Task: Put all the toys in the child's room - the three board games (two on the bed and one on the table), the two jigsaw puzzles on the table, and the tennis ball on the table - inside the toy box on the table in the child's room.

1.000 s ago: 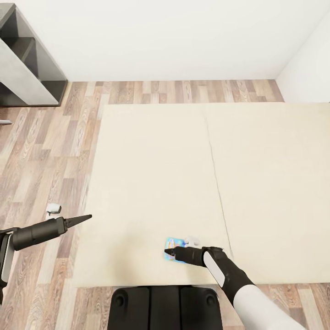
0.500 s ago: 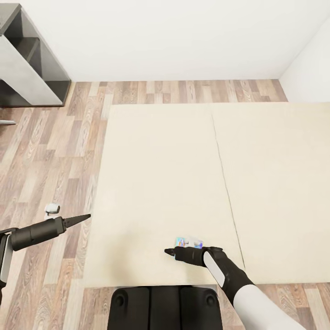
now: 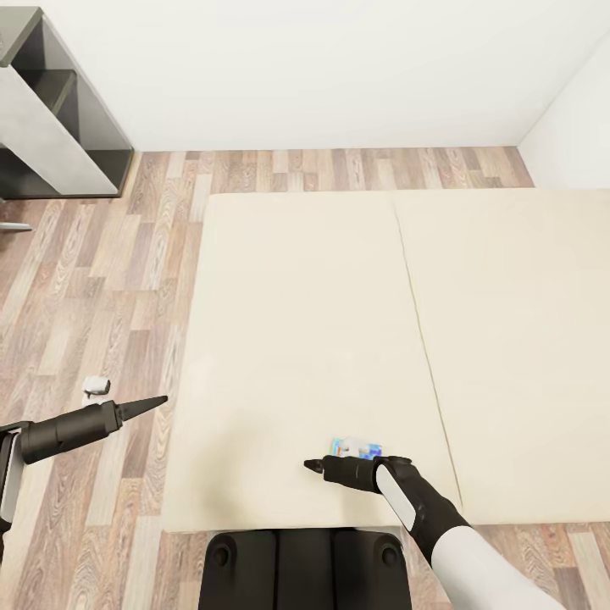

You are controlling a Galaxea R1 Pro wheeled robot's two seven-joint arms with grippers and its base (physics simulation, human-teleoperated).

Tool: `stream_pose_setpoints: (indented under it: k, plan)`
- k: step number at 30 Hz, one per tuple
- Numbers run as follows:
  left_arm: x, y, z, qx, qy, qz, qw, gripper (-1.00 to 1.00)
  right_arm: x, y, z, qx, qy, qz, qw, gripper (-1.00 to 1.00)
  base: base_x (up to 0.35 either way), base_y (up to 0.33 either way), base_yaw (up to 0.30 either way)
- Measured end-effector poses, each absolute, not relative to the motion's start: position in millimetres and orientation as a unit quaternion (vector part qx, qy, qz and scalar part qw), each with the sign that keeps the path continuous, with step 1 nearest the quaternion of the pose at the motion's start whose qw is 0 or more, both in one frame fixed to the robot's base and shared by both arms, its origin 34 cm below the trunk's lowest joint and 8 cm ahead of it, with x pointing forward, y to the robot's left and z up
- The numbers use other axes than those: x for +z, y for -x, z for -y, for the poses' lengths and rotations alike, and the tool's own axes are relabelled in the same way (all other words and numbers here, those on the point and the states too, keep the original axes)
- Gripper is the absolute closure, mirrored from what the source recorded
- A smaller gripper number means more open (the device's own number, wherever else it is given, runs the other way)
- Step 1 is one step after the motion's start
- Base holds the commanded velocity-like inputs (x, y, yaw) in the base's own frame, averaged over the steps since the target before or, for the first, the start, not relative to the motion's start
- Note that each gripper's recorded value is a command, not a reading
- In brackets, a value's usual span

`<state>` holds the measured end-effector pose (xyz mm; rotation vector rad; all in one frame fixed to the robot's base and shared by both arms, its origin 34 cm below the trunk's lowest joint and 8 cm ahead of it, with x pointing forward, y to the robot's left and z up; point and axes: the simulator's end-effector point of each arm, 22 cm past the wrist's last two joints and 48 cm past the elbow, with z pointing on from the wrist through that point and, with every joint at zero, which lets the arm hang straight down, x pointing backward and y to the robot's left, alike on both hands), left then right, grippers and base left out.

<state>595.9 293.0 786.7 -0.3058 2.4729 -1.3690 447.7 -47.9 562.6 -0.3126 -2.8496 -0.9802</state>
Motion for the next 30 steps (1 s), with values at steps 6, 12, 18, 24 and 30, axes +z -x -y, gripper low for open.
stream_pose_setpoints:
  k: [6, 12, 18, 24, 30]
  plan:
    - [786.7, -595.9, -292.9, -0.476, 0.106, -0.86, 0.149, -1.0, 562.6, -447.9, 47.9, -0.323, 0.103, 0.939, 0.056, -1.0, 0.0, 0.064, 0.0]
    - [786.7, -596.0, -293.1, -0.476, 0.106, -0.86, 0.149, -1.0, 562.8, -448.3, 47.8, -0.323, 0.103, 0.939, 0.055, -1.0, 0.0, 0.155, 0.0]
    - [786.8, -596.0, -293.2, -0.476, 0.106, -0.86, 0.149, -1.0, 562.8, -448.3, 47.8, -0.323, 0.103, 0.939, 0.055, -1.0, 0.0, 0.094, 0.0]
    - [786.7, -596.0, -293.3, -0.476, 0.106, -0.86, 0.149, -1.0, 562.8, -448.3, 47.8, -0.323, 0.103, 0.939, 0.055, -1.0, 0.0, 0.054, 0.0]
    - [786.7, -596.0, -293.3, -0.476, 0.106, -0.86, 0.149, -1.0, 562.7, -448.5, 47.8, -0.323, 0.103, 0.939, 0.055, -1.0, 0.0, 0.012, 0.0]
